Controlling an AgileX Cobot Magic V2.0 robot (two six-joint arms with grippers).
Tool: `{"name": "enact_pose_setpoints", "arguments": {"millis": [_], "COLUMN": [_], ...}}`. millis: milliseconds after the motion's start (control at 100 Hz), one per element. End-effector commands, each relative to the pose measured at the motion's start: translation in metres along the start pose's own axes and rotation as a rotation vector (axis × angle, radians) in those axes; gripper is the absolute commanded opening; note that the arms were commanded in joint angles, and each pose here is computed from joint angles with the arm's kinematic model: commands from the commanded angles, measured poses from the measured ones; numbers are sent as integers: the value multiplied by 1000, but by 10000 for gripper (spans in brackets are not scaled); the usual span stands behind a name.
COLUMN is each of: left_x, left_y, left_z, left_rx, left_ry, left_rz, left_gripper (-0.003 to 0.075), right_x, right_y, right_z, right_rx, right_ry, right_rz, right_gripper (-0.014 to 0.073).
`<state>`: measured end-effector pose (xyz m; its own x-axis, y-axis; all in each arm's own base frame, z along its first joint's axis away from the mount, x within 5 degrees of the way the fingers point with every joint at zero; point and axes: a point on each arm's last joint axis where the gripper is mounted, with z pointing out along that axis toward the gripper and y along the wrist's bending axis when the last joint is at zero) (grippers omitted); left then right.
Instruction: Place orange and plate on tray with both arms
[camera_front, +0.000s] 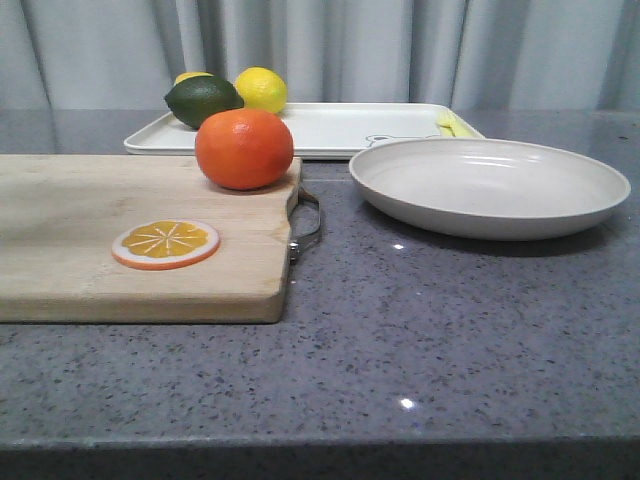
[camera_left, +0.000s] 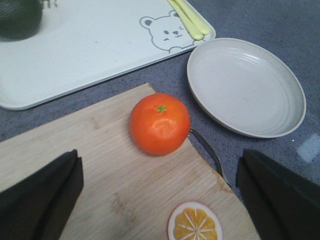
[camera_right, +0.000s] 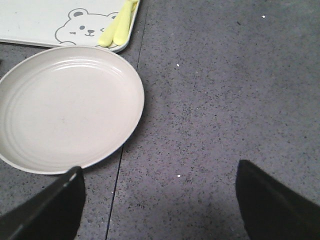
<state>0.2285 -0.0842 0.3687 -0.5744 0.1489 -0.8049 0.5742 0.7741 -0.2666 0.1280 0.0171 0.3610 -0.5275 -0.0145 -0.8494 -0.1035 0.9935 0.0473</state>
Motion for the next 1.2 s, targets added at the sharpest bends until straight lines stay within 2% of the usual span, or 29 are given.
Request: {"name": "enact_pose_setpoints", "arguments": {"millis": [0,150,260,390,560,810,1190], "left_x": [-26,-45,-53,-56,-53,-47,-45], "left_y": [-11,-17,-18,-18,-25,-17,-16], "left_z": [10,43,65,89,115,132,136], "left_rx": [19,56,41,6,20,-28,-29], "left_ry": [-77,-53,-26,32,88,131,143], "left_rz": [47,88,114,155,188,199,185], "left_gripper": [599,599,599,599,599,599,599], "right_x": [-14,-14,-14,-14,-14,-14,-14], "right_y": [1,1,0,0,0,0,0], "right_z": [-7,-7,-7,-6,-6,-6,-6], "right_rx": [-6,-6,-3,-2,-2,-2,-2], "right_ry": [-91,-91,-90,-87,-87,-87,-87], "right_rz": [0,0,-4,-4,-4,-4,-4], "right_gripper": [610,610,610,610,610,610,610]}}
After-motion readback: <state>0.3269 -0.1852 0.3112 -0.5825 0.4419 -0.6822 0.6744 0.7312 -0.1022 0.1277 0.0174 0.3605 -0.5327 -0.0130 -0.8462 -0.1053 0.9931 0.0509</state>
